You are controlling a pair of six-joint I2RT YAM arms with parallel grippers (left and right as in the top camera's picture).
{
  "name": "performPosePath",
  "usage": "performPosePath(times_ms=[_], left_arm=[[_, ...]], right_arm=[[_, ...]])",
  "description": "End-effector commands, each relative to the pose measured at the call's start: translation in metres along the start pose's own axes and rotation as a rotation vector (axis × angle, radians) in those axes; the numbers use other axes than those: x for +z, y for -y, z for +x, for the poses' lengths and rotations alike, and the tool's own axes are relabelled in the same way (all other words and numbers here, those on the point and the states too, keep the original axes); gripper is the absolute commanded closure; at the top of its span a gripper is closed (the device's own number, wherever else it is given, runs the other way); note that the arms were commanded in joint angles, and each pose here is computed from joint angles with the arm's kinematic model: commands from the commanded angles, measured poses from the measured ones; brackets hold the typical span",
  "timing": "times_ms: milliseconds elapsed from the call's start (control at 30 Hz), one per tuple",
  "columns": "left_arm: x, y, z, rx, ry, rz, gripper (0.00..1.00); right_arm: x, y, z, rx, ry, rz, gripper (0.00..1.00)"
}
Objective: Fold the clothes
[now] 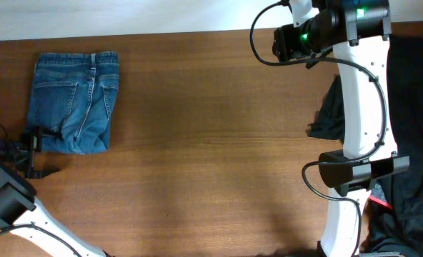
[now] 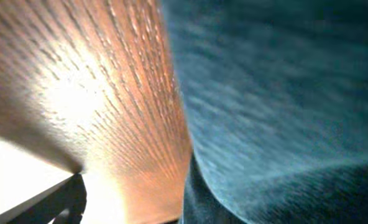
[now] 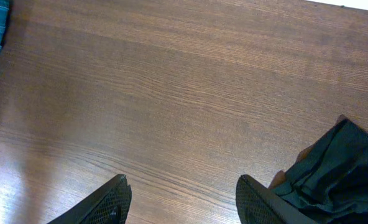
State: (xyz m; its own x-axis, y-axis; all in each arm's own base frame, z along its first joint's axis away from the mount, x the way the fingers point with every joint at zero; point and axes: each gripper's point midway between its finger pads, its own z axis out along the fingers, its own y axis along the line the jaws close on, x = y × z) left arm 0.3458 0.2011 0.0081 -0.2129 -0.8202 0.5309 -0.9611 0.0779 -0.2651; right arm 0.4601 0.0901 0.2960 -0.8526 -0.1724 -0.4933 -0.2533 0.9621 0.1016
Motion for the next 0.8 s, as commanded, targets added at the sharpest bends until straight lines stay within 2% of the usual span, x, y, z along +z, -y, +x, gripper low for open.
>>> performPosePath(times_ms=[0,167,300,500,633,700,767], left_arm=[[0.016,-0.059,-0.02,0.073,0.059,-0.304,0.01],[-0.003,-0.037,-0.023,0.261,0.156,-0.29,0.15],[-0.054,-0.012,-0.014,0.334,0.333,-0.257,0.16],[-0.136,0.037,0.045,0.49,0.576,-0.126,0.16],[-0.166,0.089,0.099,0.78,0.737,-0.062,0.17],[-0.171,0.12,0.117,0.965,0.826,-0.069,0.26],[-0.17,0.147,0.127,1.131,0.92,-0.126,0.45]], right_arm=[[-0.002,0.004,-0.002,0.004,0.011,0.015,0.41],[-0.002,0.004,-0.002,0.004,0.011,0.016,0.41],[-0.002,0.007,-0.002,0.004,0.009,0.029,0.41],[-0.002,0.007,-0.002,0.004,0.01,0.03,0.4],[0.002,0.007,-0.001,0.006,0.002,0.029,0.4],[0.004,0.007,-0.001,0.006,-0.004,0.029,0.4],[0.005,0.007,0.0,0.007,-0.007,0.028,0.4]])
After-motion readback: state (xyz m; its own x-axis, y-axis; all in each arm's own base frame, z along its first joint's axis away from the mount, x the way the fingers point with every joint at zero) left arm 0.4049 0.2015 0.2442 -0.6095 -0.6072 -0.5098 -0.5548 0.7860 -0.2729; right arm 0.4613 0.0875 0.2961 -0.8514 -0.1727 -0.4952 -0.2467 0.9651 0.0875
